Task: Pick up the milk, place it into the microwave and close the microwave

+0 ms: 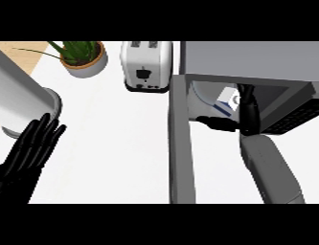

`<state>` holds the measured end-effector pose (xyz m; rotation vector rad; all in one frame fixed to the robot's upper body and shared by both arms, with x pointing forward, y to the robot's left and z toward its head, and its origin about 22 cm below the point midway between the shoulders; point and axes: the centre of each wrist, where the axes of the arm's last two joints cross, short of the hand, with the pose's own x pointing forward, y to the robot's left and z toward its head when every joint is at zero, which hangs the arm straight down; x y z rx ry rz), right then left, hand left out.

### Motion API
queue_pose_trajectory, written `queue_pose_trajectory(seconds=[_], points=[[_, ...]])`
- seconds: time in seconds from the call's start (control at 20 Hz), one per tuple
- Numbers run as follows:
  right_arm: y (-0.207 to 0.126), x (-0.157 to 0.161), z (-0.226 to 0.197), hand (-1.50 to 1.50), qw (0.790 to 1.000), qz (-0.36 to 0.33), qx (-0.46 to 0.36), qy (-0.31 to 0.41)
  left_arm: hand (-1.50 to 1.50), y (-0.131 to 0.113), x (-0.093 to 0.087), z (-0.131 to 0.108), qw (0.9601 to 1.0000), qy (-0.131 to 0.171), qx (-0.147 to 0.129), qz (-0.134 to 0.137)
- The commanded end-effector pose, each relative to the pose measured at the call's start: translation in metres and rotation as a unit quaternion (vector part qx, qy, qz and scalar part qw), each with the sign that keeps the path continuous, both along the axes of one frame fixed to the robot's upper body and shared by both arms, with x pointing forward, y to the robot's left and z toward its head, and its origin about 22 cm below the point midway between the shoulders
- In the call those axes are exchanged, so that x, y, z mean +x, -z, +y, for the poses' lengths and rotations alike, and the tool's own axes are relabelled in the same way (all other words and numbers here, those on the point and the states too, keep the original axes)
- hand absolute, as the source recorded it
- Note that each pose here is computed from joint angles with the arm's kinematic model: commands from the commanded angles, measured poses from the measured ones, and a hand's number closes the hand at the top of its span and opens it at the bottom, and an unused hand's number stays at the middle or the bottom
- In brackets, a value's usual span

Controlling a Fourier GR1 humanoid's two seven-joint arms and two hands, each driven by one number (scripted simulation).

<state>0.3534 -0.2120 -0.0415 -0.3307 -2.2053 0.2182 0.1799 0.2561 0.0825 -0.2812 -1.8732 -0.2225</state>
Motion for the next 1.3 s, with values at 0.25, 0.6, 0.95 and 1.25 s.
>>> queue_pose_trajectory(seconds=[0.25,0.6,0.95,1.25], points=[[0.018,0.001,-0.003,-1.50,0.981,0.159,0.109,-0.027,-1.50,0.011,0.014,-0.011,0.9966,0.071,0.036,0.021],[0.031,-0.010,-0.014,-1.50,0.977,0.185,0.101,-0.038,1.50,0.036,0.021,-0.041,0.9895,0.117,0.083,0.015],[0.023,-0.053,-0.023,-1.50,0.977,0.176,0.107,-0.053,1.50,0.049,0.065,-0.058,0.9865,0.118,0.110,0.028],[0.032,-0.100,-0.048,-1.50,0.979,0.172,0.096,-0.055,1.50,0.075,0.071,-0.107,0.9604,0.209,0.175,0.060]])
